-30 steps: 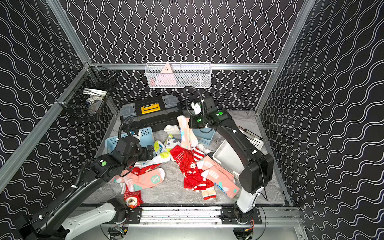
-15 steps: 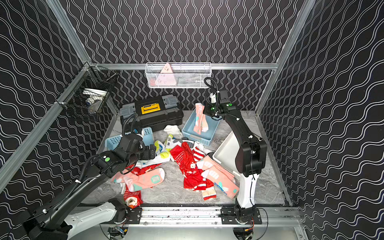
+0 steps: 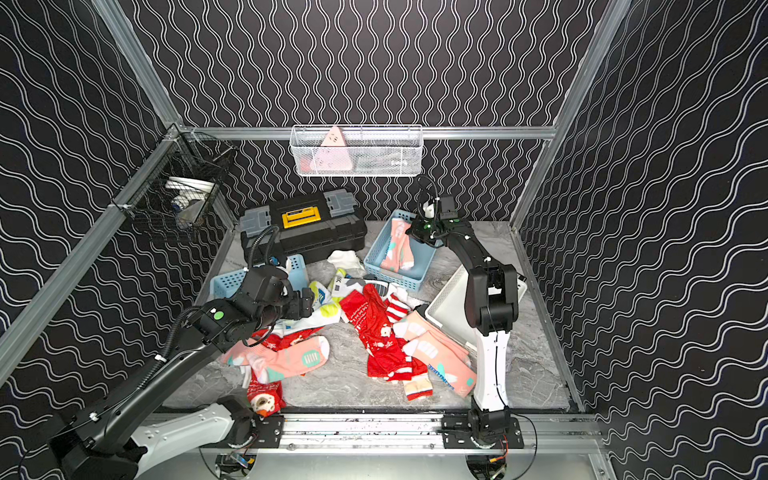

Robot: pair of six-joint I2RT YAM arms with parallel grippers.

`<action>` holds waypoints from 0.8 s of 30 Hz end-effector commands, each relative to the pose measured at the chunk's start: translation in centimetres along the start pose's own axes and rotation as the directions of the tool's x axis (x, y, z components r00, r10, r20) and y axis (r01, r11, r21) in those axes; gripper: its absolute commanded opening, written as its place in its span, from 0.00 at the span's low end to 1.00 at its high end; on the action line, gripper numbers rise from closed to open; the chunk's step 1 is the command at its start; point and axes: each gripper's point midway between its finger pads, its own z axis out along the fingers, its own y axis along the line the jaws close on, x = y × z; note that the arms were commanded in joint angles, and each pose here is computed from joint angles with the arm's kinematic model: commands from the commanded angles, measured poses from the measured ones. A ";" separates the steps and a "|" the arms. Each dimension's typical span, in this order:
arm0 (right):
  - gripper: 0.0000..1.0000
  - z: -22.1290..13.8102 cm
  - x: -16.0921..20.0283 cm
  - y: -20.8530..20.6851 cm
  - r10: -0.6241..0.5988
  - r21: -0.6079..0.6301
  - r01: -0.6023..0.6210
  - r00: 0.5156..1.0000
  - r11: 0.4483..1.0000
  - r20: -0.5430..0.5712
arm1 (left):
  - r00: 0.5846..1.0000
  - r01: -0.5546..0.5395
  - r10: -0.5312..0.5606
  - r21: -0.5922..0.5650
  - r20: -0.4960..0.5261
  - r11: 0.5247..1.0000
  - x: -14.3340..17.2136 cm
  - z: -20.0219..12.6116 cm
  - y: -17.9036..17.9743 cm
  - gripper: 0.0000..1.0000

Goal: Sort the socks into the basket by color
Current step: Place the sock in the bin.

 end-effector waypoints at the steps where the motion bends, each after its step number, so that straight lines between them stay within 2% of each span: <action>1: 0.00 0.7 -1.1 -0.7 0.020 -0.015 -0.020 0.999 1.000 0.026 | 1.000 -0.001 0.001 -0.008 0.007 1.000 -0.4 -0.2 0.0 0.95; 6: 0.00 1.6 -1.0 -3.1 -0.001 0.083 0.000 1.000 0.997 0.008 | 1.000 -0.001 0.001 -0.015 0.002 1.000 -0.4 0.1 0.1 0.94; 9: 0.08 1.6 -1.1 -4.3 -0.009 0.138 0.006 1.000 0.990 0.019 | 1.000 -0.002 0.002 -0.015 -0.001 1.000 -0.3 0.2 0.0 0.95; 12: 0.29 1.4 -1.2 -4.7 -0.020 0.166 0.015 0.999 0.986 0.027 | 1.000 0.001 -0.001 -0.014 -0.005 1.000 -0.3 0.5 -0.1 0.95; 16: 0.48 1.3 -1.3 -4.9 -0.037 0.194 0.031 0.999 0.981 0.027 | 1.000 0.000 0.000 -0.014 -0.008 1.000 -0.2 0.7 -0.1 0.95; 24: 0.68 -0.4 -1.3 -2.8 -0.124 0.242 0.115 0.992 0.963 0.021 | 1.000 0.000 -0.001 -0.014 -0.015 1.000 0.0 0.8 -0.2 0.96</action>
